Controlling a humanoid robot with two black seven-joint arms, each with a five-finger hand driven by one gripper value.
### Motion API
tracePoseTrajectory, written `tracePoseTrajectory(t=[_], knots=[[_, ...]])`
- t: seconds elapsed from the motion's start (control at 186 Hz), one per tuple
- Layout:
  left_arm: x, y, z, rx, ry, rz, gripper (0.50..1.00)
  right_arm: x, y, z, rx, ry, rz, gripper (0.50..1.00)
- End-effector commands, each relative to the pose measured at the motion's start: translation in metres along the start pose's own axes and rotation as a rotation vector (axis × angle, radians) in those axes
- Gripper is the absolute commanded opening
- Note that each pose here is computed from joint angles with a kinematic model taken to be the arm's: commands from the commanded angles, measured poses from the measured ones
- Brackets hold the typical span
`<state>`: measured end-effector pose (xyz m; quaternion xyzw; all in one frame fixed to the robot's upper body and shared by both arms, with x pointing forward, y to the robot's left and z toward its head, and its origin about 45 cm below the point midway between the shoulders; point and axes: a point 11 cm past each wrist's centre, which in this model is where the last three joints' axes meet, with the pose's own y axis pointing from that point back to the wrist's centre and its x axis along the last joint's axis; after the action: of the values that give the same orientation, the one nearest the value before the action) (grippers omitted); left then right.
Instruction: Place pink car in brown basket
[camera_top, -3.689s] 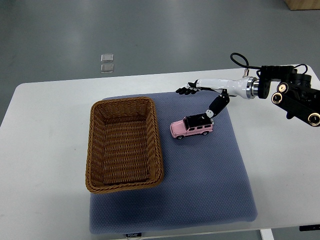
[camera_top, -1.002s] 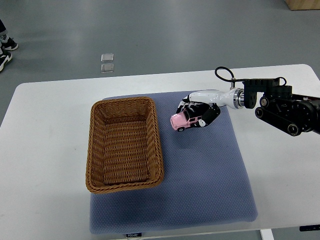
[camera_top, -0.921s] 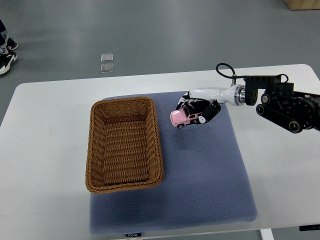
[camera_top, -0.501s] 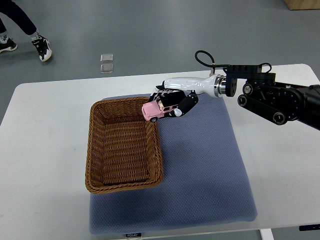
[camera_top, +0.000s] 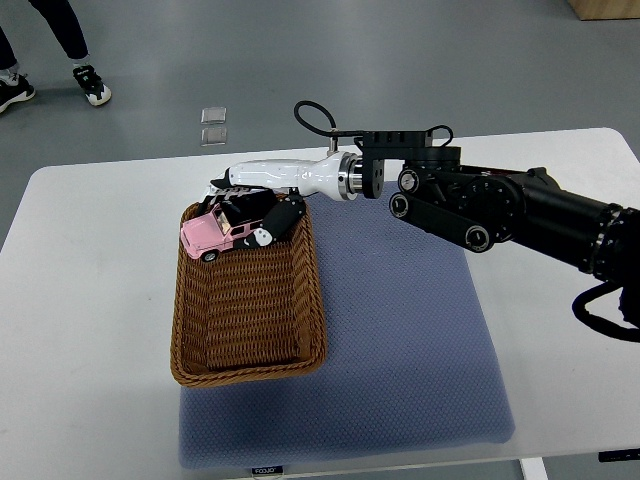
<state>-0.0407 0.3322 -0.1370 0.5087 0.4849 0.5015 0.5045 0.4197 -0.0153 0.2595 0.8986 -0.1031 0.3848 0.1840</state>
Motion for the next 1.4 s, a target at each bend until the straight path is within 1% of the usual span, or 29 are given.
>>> tracePoseTrajectory(t=[0.0,0.097,0.102,0.108,0.118,0.124,0.129,0.135,0.14,0.145,0.151,0.156,0.162,0.167,0.172,0.189,0.194,0.199,0.205,0.226,0.269,0.544,0.716,0.824,0.937,1.104,1.185,1.309,1.395], knots=[[0.000,0.000,0.000,-0.001,0.000,0.000,1.000,-0.005,0.000,0.007,-0.022,-0.010,-0.008,0.547],[0.000,0.000,0.000,-0.001,0.000,0.000,1.000,-0.008,0.002,0.012,-0.034,-0.018,-0.012,0.623],[0.000,0.000,0.000,0.001,0.000,0.000,1.000,-0.009,0.002,0.013,-0.035,-0.020,-0.013,0.639],[0.000,0.000,0.000,0.001,0.000,0.000,1.000,-0.009,0.002,0.013,-0.035,-0.020,-0.013,0.639],[0.000,0.000,0.000,0.001,0.000,0.000,1.000,-0.009,0.002,0.013,-0.037,-0.018,-0.011,0.680],[0.000,0.000,0.000,0.001,0.000,0.000,1.000,-0.009,0.002,0.013,-0.037,-0.018,-0.011,0.680],[0.000,0.000,0.000,0.001,0.000,0.000,1.000,-0.009,0.002,0.014,-0.038,-0.019,-0.010,0.705],[0.000,0.000,0.000,0.001,0.000,0.000,1.000,-0.009,0.002,0.014,-0.038,-0.019,-0.010,0.705],[0.000,0.000,0.000,-0.001,0.000,0.000,1.000,-0.009,0.002,0.014,-0.040,-0.018,-0.009,0.727],[0.000,0.000,0.000,-0.001,0.000,0.000,1.000,-0.009,0.002,0.014,-0.040,-0.018,-0.009,0.727],[0.000,0.000,0.000,-0.001,0.000,0.000,1.000,-0.009,0.002,0.014,-0.040,-0.017,-0.007,0.750],[0.000,0.000,0.000,-0.001,0.000,0.000,1.000,-0.009,0.002,0.014,-0.040,-0.017,-0.007,0.750],[0.000,0.000,0.000,0.001,0.000,0.000,1.000,-0.009,0.003,0.015,-0.041,-0.016,-0.005,0.770],[0.000,0.000,0.000,0.001,0.000,0.000,1.000,-0.009,0.003,0.015,-0.041,-0.016,-0.005,0.770],[0.000,0.000,0.000,0.001,0.002,0.000,1.000,-0.008,0.003,0.015,-0.041,-0.015,-0.003,0.792],[0.000,0.000,0.000,-0.001,0.000,0.000,1.000,-0.008,0.003,0.015,-0.041,-0.015,-0.002,0.811],[0.000,0.000,0.000,0.001,0.000,0.000,1.000,-0.009,0.003,0.015,-0.042,-0.016,-0.002,0.829],[0.000,0.000,0.000,0.001,0.000,0.000,1.000,-0.009,0.003,0.015,-0.042,-0.016,-0.002,0.829],[0.000,0.000,0.000,0.001,0.000,0.000,1.000,-0.009,0.003,0.016,-0.043,-0.015,0.000,0.846],[0.000,0.000,0.000,-0.001,0.000,0.000,1.000,-0.010,0.003,0.017,-0.045,-0.018,-0.001,0.870],[0.000,0.000,0.000,0.001,0.000,0.000,1.000,-0.012,0.004,0.020,-0.052,-0.025,0.000,0.901],[0.000,0.000,0.000,-0.001,0.000,0.000,1.000,-0.014,0.007,0.026,-0.061,-0.058,0.014,0.905],[0.000,0.000,0.000,0.001,0.000,0.000,1.000,-0.002,0.009,0.025,-0.022,-0.245,0.107,0.905],[0.000,0.000,0.000,0.001,0.000,0.000,1.000,0.005,0.013,0.038,-0.080,-0.375,0.174,0.907],[0.000,0.000,0.000,-0.001,0.000,0.000,1.000,0.017,0.038,0.063,-0.144,-0.515,0.267,0.913],[0.000,0.000,0.000,0.001,0.000,0.000,1.000,0.029,0.072,0.089,-0.149,-0.776,0.418,0.913],[0.000,0.000,0.000,0.001,0.000,0.000,1.000,0.037,0.095,0.102,-0.119,-0.943,0.501,0.913],[0.000,0.000,0.000,-0.001,0.000,0.000,1.000,0.037,0.123,0.121,-0.086,-1.166,0.601,0.913],[0.000,0.000,0.000,-0.001,0.000,0.000,1.000,0.026,0.137,0.136,-0.088,-1.289,0.656,0.913]])
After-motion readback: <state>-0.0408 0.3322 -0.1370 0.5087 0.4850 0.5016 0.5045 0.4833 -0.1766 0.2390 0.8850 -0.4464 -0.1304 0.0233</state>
